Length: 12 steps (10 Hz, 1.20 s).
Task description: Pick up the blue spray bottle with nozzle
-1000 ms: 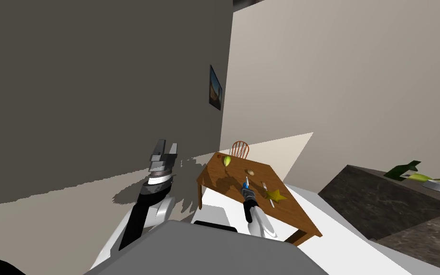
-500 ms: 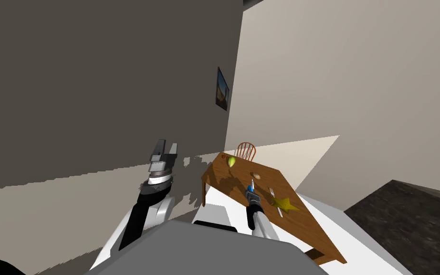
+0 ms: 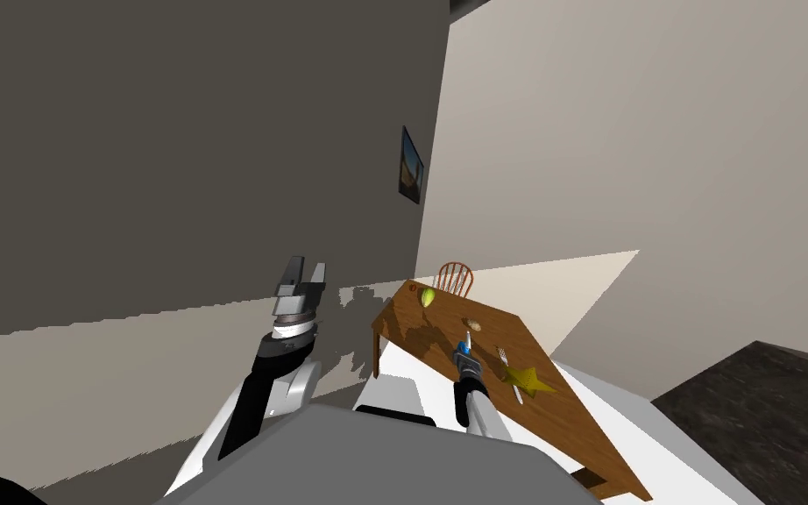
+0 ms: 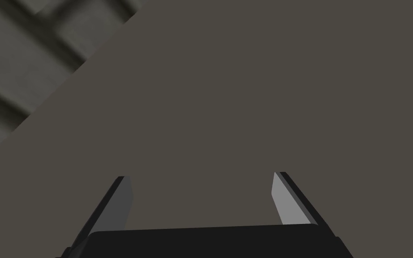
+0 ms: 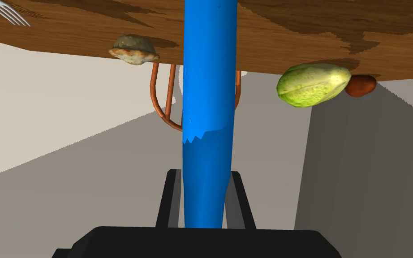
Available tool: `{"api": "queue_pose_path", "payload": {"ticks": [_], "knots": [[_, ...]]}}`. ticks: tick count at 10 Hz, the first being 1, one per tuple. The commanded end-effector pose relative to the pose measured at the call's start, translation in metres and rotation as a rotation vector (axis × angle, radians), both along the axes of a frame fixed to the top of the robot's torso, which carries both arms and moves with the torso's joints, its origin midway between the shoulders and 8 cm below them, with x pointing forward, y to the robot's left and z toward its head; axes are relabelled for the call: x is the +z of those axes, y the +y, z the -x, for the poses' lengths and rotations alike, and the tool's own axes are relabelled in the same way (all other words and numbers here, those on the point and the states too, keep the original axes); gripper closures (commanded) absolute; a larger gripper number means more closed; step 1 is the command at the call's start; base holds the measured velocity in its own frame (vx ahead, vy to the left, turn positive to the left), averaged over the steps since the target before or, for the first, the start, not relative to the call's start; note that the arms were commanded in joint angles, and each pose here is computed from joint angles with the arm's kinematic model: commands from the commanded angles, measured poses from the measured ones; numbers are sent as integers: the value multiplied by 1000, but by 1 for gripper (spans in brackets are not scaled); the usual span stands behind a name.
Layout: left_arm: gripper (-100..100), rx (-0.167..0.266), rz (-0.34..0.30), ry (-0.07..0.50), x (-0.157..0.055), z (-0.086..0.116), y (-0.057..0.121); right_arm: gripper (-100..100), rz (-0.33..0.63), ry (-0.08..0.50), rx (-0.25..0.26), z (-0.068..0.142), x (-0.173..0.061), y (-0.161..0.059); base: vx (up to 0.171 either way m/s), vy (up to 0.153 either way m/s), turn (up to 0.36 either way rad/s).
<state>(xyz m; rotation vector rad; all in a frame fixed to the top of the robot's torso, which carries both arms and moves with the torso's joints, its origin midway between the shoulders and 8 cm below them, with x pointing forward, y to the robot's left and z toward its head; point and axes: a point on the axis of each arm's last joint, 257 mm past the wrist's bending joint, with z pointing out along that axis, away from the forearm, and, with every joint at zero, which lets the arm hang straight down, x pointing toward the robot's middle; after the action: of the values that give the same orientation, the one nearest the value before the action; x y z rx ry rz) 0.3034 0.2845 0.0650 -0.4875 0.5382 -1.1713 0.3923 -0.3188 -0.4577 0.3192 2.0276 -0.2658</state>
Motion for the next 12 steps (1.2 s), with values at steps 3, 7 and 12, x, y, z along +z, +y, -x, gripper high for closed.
{"api": "queue_pose_path", "payload": {"ticks": [3, 7, 12], "knots": [[0, 0, 0, 0, 0, 0, 0, 100, 44, -38, -57, 14, 15, -22, -23, -23, 257], [0, 0, 0, 0, 0, 0, 0, 100, 54, -91, -128, 30, 31, -42, -15, -10, 152], [0, 0, 0, 0, 0, 0, 0, 0, 31, -114, -138, 28, 34, -42, -4, -6, 7]]}}
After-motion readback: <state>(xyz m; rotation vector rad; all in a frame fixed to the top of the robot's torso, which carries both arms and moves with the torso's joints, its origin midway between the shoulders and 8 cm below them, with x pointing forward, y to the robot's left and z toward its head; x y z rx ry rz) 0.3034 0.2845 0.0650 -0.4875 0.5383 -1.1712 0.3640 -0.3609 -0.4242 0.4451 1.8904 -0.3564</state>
